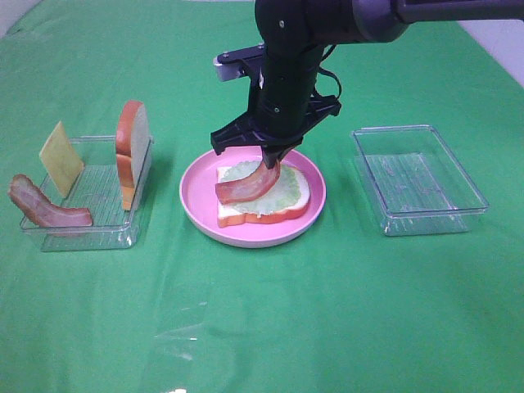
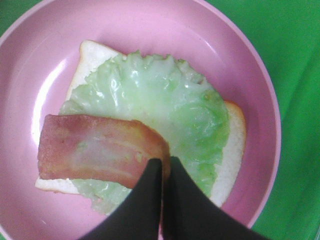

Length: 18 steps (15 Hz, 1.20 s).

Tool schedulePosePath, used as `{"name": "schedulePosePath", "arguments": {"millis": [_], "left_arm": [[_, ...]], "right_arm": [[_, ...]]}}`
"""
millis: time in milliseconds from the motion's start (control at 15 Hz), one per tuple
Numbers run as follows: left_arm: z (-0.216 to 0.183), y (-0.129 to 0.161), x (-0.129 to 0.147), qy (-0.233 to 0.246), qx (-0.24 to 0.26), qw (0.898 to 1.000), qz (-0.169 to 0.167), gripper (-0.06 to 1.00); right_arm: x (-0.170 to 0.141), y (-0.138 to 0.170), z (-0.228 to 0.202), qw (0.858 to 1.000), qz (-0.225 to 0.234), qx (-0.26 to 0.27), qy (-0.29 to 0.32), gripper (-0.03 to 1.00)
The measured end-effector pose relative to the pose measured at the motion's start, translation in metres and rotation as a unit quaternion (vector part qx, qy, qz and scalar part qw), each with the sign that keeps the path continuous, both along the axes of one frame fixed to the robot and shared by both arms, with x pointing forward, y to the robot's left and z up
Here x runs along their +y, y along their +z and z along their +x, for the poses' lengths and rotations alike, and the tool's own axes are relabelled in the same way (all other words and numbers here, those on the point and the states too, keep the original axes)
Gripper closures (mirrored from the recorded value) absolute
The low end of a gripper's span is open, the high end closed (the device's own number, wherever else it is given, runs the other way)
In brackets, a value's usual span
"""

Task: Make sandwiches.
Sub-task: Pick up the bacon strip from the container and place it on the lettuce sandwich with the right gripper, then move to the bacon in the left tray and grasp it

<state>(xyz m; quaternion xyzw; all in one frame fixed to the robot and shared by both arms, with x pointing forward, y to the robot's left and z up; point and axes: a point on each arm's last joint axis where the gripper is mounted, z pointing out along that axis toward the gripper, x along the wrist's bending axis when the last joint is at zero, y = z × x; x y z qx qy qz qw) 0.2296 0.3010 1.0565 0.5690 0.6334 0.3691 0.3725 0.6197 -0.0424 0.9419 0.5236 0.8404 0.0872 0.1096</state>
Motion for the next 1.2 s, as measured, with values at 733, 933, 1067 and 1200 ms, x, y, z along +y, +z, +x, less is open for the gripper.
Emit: {"name": "schedulePosePath", "arguments": {"millis": [733,933,1067,1200], "left_arm": [[0.0,0.0,0.0,0.0,0.0,1.0,0.0,-0.05],[0.0,0.0,0.0,0.0,0.0,1.0,0.0,-0.05],[0.0,0.0,0.0,0.0,0.0,1.0,0.0,-0.05],[0.0,0.0,0.0,0.0,0.0,1.0,0.0,-0.05]], "right_arm": [[-0.015,0.029,-0.012,0.998,-0.051,0.022,0.0,-0.02],[-0.027,0.057,-0.026,0.995,-0.084,0.049,0.01,-0.02],[-0.036,0.079,-0.033,0.994,-0.103,0.037,0.014,-0.02],[-0.049,0.1,-0.032,0.994,-0.105,0.009,0.005,-0.02]]}}
